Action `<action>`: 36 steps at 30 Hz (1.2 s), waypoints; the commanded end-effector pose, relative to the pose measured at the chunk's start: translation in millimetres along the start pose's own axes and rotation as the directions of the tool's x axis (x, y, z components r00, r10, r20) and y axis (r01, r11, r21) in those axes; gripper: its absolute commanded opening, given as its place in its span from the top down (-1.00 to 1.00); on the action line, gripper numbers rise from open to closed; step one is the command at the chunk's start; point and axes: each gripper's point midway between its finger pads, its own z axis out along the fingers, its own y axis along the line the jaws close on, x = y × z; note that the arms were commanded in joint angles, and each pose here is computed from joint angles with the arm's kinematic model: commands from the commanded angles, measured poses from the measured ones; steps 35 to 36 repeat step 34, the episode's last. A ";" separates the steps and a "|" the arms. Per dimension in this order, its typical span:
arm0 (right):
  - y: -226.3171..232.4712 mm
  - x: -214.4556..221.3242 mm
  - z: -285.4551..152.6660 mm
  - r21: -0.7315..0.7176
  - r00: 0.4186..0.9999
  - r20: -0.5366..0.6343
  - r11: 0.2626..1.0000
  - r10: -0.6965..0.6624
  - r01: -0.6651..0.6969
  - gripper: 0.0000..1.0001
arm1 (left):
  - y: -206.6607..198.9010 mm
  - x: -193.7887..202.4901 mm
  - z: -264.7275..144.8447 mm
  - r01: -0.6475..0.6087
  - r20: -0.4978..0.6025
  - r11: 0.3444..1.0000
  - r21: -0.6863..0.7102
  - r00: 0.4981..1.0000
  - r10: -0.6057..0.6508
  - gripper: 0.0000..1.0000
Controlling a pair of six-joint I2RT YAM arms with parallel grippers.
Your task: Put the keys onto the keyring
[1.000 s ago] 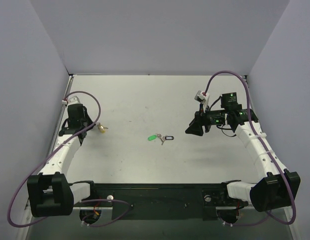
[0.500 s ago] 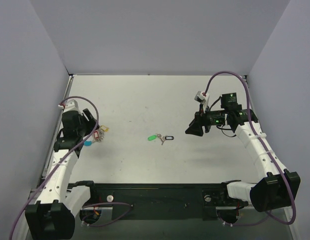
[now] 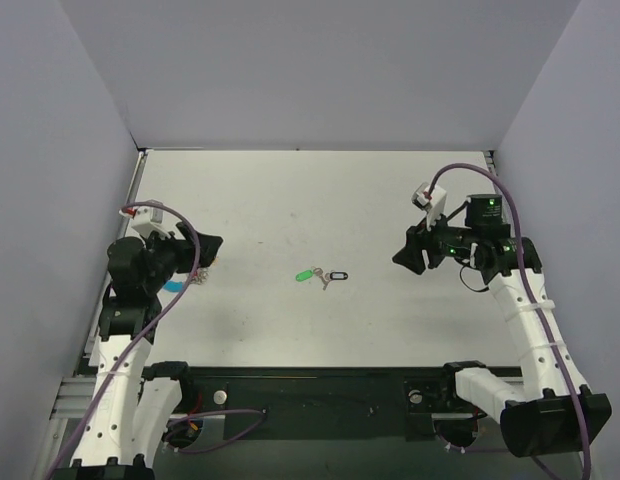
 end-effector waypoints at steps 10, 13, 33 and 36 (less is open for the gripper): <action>-65.8 -29.8 -90.6 0.491 0.968 0.160 0.836 0.192 -0.247 -0.16 | -48.1 -15.5 -24.9 -0.203 0.030 0.972 0.119 0.979 0.201 -0.69; -77.3 -36.2 -96.6 0.526 0.903 0.307 0.737 0.302 -0.425 -0.21 | -42.4 -8.6 -26.7 -0.241 0.039 0.966 0.091 0.970 0.239 -0.71; -76.4 -36.5 -99.0 0.497 0.841 0.440 0.696 0.314 -0.519 -0.36 | -53.1 -7.4 -40.7 -0.300 0.128 0.946 0.125 0.950 0.285 -0.75; -74.9 -38.8 -97.3 0.480 0.841 0.439 0.709 0.317 -0.517 -0.50 | -52.9 -6.9 -40.2 -0.301 0.129 0.945 0.125 0.950 0.285 -0.76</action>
